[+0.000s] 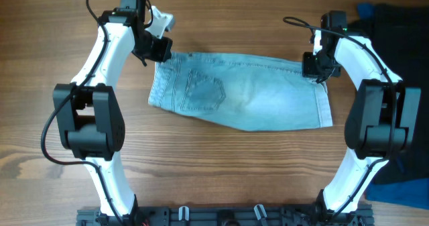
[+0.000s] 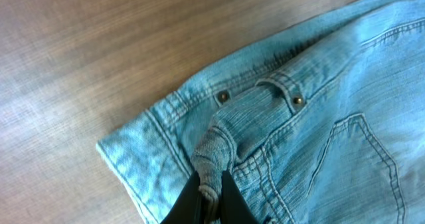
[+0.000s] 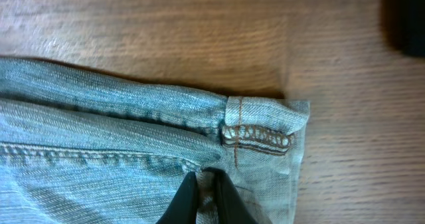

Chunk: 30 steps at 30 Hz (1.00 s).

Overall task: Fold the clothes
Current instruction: 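Lift both top corners and drag the shorts toward the back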

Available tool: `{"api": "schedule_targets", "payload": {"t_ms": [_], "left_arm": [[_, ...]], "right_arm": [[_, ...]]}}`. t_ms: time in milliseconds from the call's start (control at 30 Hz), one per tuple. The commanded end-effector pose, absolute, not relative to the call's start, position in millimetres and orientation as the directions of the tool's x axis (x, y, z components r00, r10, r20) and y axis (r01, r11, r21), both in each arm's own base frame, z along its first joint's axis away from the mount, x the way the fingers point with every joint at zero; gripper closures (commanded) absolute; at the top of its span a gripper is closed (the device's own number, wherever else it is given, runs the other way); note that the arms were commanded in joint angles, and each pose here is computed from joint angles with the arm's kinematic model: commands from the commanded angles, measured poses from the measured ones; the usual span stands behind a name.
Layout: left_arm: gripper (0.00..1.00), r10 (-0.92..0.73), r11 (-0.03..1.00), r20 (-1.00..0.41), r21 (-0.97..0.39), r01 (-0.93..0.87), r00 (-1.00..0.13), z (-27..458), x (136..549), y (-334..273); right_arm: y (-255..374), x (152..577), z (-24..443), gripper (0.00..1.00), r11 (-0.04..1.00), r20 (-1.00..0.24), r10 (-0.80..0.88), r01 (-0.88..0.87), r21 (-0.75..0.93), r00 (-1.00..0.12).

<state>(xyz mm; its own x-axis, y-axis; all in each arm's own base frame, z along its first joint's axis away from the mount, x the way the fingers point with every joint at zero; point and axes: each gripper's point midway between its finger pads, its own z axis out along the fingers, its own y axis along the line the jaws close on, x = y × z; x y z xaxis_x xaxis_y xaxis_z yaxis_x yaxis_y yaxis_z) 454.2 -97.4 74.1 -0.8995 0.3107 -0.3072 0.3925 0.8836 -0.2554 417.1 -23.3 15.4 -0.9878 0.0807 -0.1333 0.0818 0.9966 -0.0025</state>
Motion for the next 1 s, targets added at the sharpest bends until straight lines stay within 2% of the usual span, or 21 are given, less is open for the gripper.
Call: {"api": "schedule_targets", "payload": {"t_ms": [0,133,233,400,567,633,767,967], "left_arm": [[0.96,0.257,0.899,-0.217,-0.304,0.315,-0.942,77.7,431.5,-97.3],[0.96,0.166,0.923,-0.114,-0.33,0.195,-0.979,73.2,415.4,-95.3],[0.96,0.091,0.938,-0.034,-0.333,0.097,-0.995,65.3,406.2,-93.2],[0.96,0.009,0.948,0.104,-0.317,-0.025,-0.994,23.2,380.1,-89.6],[0.96,-0.084,0.957,0.162,-0.261,-0.125,-0.983,-7.9,363.1,-81.6],[0.96,-0.126,0.965,0.14,-0.213,-0.154,-0.982,-16.3,367.9,-73.7],[0.96,-0.138,0.962,0.083,-0.226,-0.154,-0.987,-22.3,383.6,-75.0],[0.96,-0.143,0.972,-0.143,-0.207,-0.111,-0.979,-34.4,440.4,-68.1]], "right_arm": [[-8.2,409.1,33.6,0.96,0.99,-0.111,0.131,0.124,0.07,-0.985],[-7.4,390.2,28.9,0.96,0.982,-0.035,0.178,0.175,0.065,-0.983],[-7.2,387.1,27.5,0.96,0.981,-0.023,0.186,0.184,0.064,-0.982],[-6.4,369.3,12.3,0.96,0.977,0.029,0.204,0.206,0.056,-0.978],[-6.0,359.2,-12.7,0.96,0.971,0.026,0.23,0.231,0.056,-0.973],[-6.2,366.2,-22.1,0.96,0.971,-0.023,0.23,0.228,0.065,-0.973],[-7.0,383.7,-26.2,0.95,0.972,-0.106,0.229,0.221,0.081,-0.968],[-8.9,426.1,-17.9,0.96,0.978,-0.279,0.201,0.179,0.103,-0.939]]}}
